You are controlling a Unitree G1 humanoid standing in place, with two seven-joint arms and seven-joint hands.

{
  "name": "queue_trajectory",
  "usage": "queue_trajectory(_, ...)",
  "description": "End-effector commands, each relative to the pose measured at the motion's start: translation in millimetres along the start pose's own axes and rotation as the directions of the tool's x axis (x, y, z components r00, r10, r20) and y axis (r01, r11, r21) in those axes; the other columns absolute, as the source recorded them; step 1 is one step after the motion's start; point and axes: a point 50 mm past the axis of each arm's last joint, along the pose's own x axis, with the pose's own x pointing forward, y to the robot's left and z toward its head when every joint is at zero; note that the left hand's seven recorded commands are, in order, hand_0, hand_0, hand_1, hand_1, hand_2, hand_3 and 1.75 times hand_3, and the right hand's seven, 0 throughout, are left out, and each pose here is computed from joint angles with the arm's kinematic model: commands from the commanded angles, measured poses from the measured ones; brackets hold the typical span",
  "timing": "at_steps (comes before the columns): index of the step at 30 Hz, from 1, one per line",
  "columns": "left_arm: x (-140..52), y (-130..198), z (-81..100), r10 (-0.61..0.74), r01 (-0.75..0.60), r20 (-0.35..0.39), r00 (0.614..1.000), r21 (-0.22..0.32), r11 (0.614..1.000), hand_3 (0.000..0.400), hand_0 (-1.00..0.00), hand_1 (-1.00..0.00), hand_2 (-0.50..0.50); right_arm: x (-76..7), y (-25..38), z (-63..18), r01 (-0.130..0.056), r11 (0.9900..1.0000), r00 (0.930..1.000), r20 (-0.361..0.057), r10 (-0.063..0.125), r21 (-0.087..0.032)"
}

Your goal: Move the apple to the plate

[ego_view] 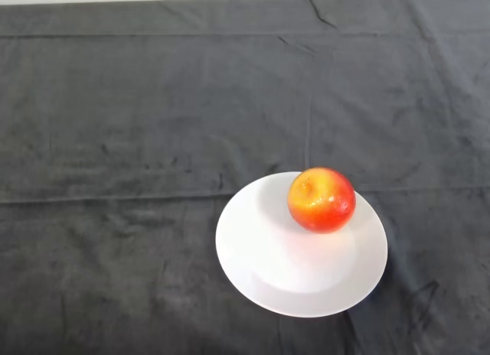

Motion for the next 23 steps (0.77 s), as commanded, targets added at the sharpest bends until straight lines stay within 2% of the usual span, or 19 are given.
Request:
queue_trajectory(1,11.3,5,18.2,0.019,-0.018,0.093,0.995,-0.013,1.000,0.000,0.00,0.00,0.00,-9.4,-12.9,5.8,0.037,0.9993,0.9991,0.020,-0.037,0.003)
queue_trajectory(23,8.1,-7,22.1,-0.039,0.040,0.131,0.991,-0.003,0.999,0.000,0.00,0.00,0.00,-9.4,-12.9,5.8,0.037,0.9993,0.9991,0.020,-0.037,0.003)
